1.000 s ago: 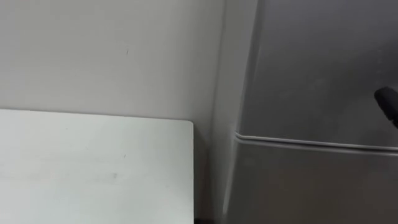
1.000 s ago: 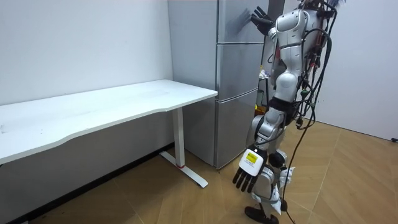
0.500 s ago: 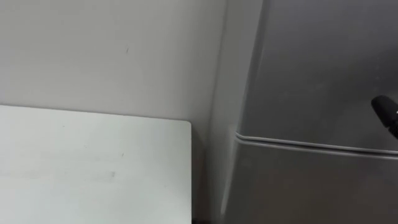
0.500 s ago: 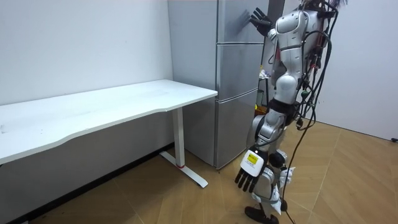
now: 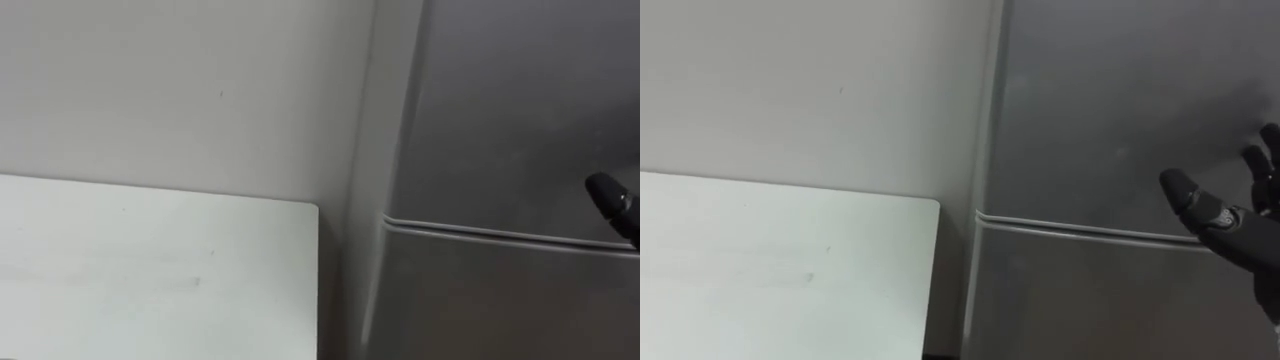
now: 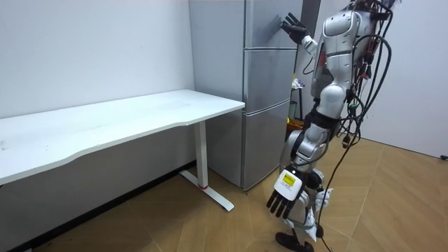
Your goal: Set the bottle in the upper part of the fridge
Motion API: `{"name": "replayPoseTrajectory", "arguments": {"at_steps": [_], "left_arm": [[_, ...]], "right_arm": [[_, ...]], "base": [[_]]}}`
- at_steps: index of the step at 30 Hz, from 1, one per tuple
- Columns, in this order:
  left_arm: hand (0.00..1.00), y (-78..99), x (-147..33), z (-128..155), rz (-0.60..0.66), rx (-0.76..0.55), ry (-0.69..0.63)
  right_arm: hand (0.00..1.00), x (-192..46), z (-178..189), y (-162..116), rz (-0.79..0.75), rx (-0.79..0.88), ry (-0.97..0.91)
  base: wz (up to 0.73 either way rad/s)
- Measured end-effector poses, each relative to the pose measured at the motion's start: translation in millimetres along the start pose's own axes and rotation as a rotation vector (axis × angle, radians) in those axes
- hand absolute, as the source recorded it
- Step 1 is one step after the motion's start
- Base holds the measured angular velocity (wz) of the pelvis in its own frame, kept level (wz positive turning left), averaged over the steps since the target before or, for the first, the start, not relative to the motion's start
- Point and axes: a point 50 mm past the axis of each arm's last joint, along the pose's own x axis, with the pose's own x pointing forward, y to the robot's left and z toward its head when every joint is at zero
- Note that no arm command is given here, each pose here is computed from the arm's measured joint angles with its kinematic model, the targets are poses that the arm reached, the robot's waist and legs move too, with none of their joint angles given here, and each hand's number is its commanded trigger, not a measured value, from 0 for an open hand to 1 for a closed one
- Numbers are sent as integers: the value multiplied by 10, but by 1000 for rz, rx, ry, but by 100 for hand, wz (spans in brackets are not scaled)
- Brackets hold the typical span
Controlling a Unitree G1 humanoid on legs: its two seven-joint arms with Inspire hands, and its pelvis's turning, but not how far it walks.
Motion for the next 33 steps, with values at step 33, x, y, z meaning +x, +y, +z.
{"name": "replayPoseTrajectory", "arguments": {"at_steps": [33], "left_arm": [[0,168,9,77,133,-149,-35]], "right_arm": [[0,-466,336,-1086,-773,-8,-9]], "base": [[-2]]}}
